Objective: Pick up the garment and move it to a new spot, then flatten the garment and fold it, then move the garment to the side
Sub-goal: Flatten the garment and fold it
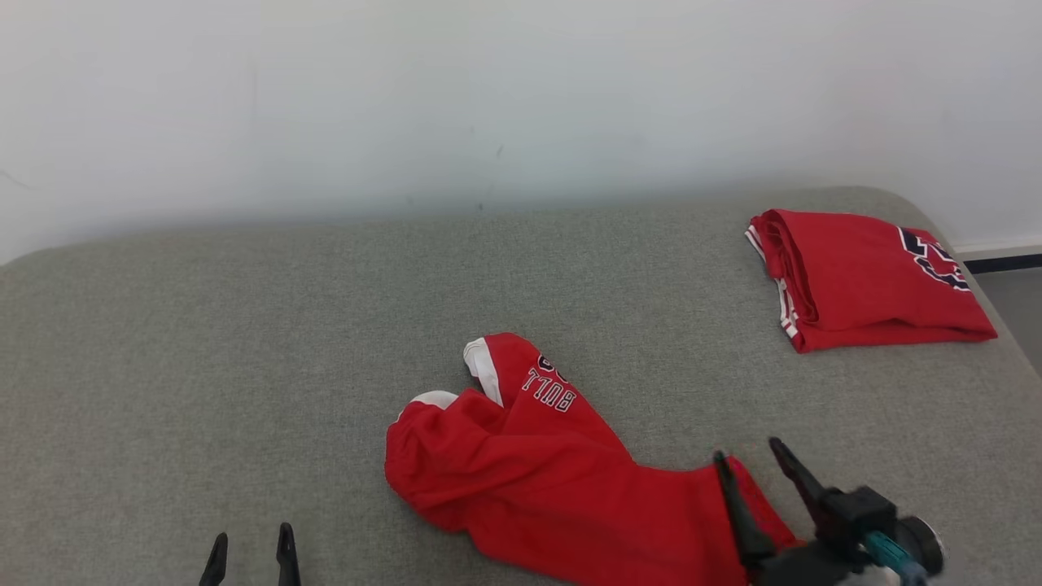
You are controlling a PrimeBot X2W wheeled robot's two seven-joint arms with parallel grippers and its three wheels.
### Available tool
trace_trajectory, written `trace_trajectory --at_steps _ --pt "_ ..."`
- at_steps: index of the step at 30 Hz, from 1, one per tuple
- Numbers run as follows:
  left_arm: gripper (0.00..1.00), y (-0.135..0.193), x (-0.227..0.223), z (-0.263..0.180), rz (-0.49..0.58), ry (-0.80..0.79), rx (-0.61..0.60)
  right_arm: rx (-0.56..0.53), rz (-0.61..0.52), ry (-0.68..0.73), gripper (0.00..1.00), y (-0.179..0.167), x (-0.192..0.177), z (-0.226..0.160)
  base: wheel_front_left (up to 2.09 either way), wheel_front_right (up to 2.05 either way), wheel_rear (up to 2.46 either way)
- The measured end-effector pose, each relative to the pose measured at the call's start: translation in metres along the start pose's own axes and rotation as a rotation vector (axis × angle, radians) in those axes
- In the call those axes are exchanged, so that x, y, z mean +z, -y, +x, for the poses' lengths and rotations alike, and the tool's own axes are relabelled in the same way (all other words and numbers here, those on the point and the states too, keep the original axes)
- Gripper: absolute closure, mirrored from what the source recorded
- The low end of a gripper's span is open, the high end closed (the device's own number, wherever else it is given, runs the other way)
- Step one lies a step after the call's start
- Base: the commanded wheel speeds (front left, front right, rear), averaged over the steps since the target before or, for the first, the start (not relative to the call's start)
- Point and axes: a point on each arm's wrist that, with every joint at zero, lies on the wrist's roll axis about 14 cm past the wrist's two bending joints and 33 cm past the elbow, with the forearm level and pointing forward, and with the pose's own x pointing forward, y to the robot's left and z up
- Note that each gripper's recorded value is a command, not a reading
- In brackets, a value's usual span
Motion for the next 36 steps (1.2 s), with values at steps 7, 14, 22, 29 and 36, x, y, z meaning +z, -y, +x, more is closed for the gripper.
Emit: trace_trajectory --at_steps 7,14,22,29,36 --pt "0.0 -0.007 -0.001 -0.003 0.009 -0.004 0.02 0.196 -0.044 -0.002 0.0 -0.063 0.023 0.062 0.0 0.0 0.0" --pt "0.0 -0.008 -0.001 0.0 0.006 -0.004 0.031 0.282 -0.094 -0.104 0.0 -0.094 0.031 0.114 0.0 0.0 0.0" --pt "0.0 -0.015 -0.002 0.005 -0.016 -0.009 0.066 0.327 -0.124 -0.343 0.0 -0.115 0.0 0.147 0.0 0.0 0.0" --pt "0.0 -0.025 -0.007 0.002 -0.022 -0.026 0.107 0.369 -0.154 -0.546 1.0 -0.129 -0.041 0.144 0.0 0.0 0.0" --pt "0.0 -0.024 -0.007 0.009 -0.027 -0.029 0.108 0.352 -0.106 -0.405 1.0 -0.121 -0.008 0.171 0.0 0.0 0.0"
